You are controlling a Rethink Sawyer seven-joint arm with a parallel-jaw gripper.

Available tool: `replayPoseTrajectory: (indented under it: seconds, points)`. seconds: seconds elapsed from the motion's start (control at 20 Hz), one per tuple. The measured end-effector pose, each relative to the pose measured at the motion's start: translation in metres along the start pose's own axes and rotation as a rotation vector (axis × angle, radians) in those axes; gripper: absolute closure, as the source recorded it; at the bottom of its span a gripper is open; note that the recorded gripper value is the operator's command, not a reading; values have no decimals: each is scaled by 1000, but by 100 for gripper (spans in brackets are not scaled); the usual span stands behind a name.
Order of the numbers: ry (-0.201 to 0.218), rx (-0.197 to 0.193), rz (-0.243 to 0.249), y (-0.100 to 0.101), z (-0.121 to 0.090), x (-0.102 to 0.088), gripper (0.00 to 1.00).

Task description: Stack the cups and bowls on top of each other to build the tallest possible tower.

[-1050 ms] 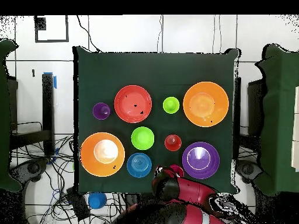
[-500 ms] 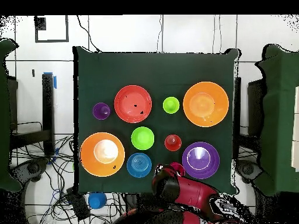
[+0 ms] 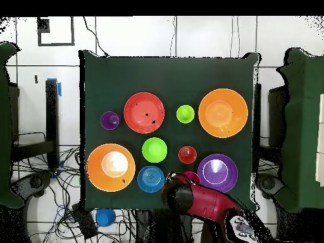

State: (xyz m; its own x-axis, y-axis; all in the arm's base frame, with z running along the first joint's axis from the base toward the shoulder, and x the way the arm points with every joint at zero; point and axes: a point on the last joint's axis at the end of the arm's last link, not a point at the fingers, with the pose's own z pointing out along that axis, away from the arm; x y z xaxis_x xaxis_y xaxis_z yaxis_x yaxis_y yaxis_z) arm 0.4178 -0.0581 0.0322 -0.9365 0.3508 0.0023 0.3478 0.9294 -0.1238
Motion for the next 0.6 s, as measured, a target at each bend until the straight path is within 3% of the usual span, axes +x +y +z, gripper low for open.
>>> replayPoseTrajectory:
  seconds: [0.6]
  points:
    - [20,11,6,29,-36,-41,100]
